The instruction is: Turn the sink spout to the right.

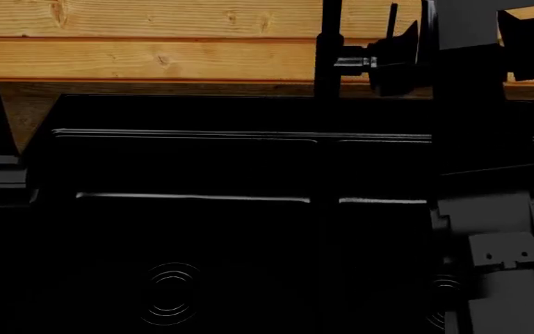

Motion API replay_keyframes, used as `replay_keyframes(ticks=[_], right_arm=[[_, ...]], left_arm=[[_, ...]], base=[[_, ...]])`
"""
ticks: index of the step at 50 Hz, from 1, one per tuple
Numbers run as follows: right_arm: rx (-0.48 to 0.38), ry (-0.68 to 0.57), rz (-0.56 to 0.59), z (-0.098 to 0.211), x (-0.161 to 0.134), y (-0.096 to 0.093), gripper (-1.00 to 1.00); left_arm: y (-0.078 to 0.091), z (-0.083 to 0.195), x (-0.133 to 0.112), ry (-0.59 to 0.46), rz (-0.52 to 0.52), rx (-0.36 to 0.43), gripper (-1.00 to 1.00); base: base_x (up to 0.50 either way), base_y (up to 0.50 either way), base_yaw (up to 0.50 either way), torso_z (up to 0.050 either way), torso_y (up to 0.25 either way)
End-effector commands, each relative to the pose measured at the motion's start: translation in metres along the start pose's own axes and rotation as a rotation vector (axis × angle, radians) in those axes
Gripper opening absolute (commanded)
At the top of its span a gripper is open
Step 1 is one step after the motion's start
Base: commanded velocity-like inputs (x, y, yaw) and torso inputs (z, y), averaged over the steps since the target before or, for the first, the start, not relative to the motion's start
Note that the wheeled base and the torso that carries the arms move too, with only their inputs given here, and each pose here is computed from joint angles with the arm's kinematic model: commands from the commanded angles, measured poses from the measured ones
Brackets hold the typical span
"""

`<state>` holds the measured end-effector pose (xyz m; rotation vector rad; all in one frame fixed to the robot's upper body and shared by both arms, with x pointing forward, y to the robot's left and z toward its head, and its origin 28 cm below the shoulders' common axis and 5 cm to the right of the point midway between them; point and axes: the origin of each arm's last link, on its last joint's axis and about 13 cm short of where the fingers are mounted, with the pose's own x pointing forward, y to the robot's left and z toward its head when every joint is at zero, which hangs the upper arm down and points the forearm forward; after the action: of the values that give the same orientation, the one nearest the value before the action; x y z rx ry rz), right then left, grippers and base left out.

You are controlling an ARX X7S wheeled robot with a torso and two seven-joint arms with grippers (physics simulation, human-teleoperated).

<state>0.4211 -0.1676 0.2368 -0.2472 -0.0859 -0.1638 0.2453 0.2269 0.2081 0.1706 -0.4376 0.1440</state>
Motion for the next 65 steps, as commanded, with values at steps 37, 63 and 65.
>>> replay_keyframes(ticks=[37, 63, 65], right_arm=[[-0.068, 0.002, -0.104, 0.006, 0.015, -0.026, 1.0], [-0.081, 0.025, -0.17, 0.004, 0.014, -0.04, 1.0], [-0.082, 0.029, -0.175, 0.003, 0.014, -0.041, 1.0]], left_arm=[[0.0, 0.0, 0.0, 0.001, 0.001, 0.0, 1.0], [0.0, 0.0, 0.0, 0.001, 0.002, 0.002, 1.0], [0.0, 0.0, 0.0, 0.0, 0.002, 0.002, 1.0]], base=[[0.0, 0.0, 0.0, 0.0, 0.0], [0.0, 0.0, 0.0, 0.0, 0.0], [0.0, 0.0, 0.0, 0.0, 0.0]])
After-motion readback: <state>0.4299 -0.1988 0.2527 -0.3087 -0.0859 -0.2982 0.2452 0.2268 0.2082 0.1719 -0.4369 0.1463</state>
